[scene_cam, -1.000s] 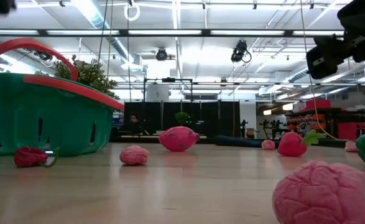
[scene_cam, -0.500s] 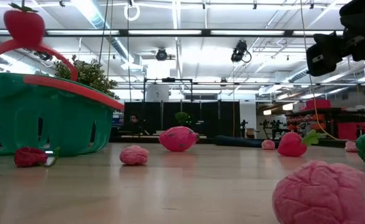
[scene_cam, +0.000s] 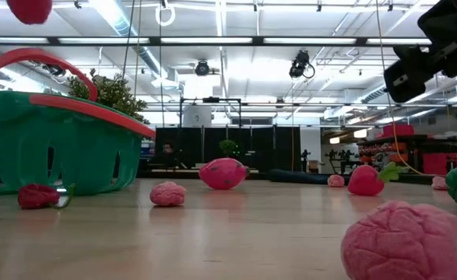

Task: Pick and placing Produce into tupperware
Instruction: Put the strawberry into the green basket

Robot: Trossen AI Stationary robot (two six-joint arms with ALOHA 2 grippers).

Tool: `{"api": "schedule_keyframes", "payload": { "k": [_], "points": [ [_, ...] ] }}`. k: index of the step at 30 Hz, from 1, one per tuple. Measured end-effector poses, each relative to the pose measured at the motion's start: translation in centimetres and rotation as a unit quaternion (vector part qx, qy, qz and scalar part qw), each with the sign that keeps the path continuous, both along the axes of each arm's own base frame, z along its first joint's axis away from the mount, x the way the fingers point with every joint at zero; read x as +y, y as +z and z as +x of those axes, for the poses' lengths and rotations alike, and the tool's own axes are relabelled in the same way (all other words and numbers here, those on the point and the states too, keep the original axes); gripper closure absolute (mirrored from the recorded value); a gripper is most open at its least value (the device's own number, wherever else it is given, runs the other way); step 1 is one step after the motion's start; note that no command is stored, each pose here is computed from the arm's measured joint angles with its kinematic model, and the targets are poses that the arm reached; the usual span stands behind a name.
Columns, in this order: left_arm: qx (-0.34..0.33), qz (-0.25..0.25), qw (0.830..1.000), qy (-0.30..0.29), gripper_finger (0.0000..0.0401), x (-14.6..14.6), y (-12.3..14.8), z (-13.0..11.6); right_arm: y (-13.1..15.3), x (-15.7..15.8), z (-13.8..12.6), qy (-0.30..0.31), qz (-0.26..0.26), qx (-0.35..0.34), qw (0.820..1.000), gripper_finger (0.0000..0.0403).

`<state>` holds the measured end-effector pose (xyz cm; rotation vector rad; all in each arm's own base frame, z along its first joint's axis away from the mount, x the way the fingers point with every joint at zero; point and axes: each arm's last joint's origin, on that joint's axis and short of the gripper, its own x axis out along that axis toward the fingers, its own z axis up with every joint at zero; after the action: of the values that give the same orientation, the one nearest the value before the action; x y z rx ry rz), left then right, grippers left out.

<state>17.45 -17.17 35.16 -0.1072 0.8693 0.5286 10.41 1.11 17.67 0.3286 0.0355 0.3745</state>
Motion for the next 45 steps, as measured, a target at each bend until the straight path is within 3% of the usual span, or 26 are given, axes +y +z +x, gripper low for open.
{"api": "schedule_keyframes", "payload": {
  "k": [15, 19, 23, 32, 38, 45],
  "points": [
    [0.022, 0.064, 0.998, 0.018, 0.0397, 3.3, 0.2, 2.6, 0.0, -0.1, 0.0, -0.024, 0.018, 0.007, 1.0, 0.0199],
    [0.015, 0.055, 0.998, 0.02, 0.0398, 4.6, 1.1, 2.1, 0.0, -0.1, 0.1, -0.025, 0.018, 0.007, 1.0, 0.0199],
    [-0.01, 0.029, 0.999, 0.029, 0.0398, 5.7, 1.5, -0.1, 0.0, -0.1, 0.1, -0.025, 0.018, 0.007, 1.0, 0.0199],
    [-0.016, 0.005, 0.998, 0.063, 0.0399, 7.2, -3.0, -4.8, 0.0, -0.1, 0.1, -0.025, 0.018, 0.007, 1.0, 0.0199],
    [-0.022, -0.006, 0.996, 0.09, 0.0397, 6.7, -6.3, -5.7, 0.0, -0.1, 0.1, -0.025, 0.018, 0.007, 1.0, 0.0199],
    [-0.035, -0.027, 0.996, 0.079, 0.0384, 5.9, -10.7, -5.5, -0.1, -0.1, 0.1, -0.025, 0.017, 0.009, 1.0, 0.0199]
  ]
}}
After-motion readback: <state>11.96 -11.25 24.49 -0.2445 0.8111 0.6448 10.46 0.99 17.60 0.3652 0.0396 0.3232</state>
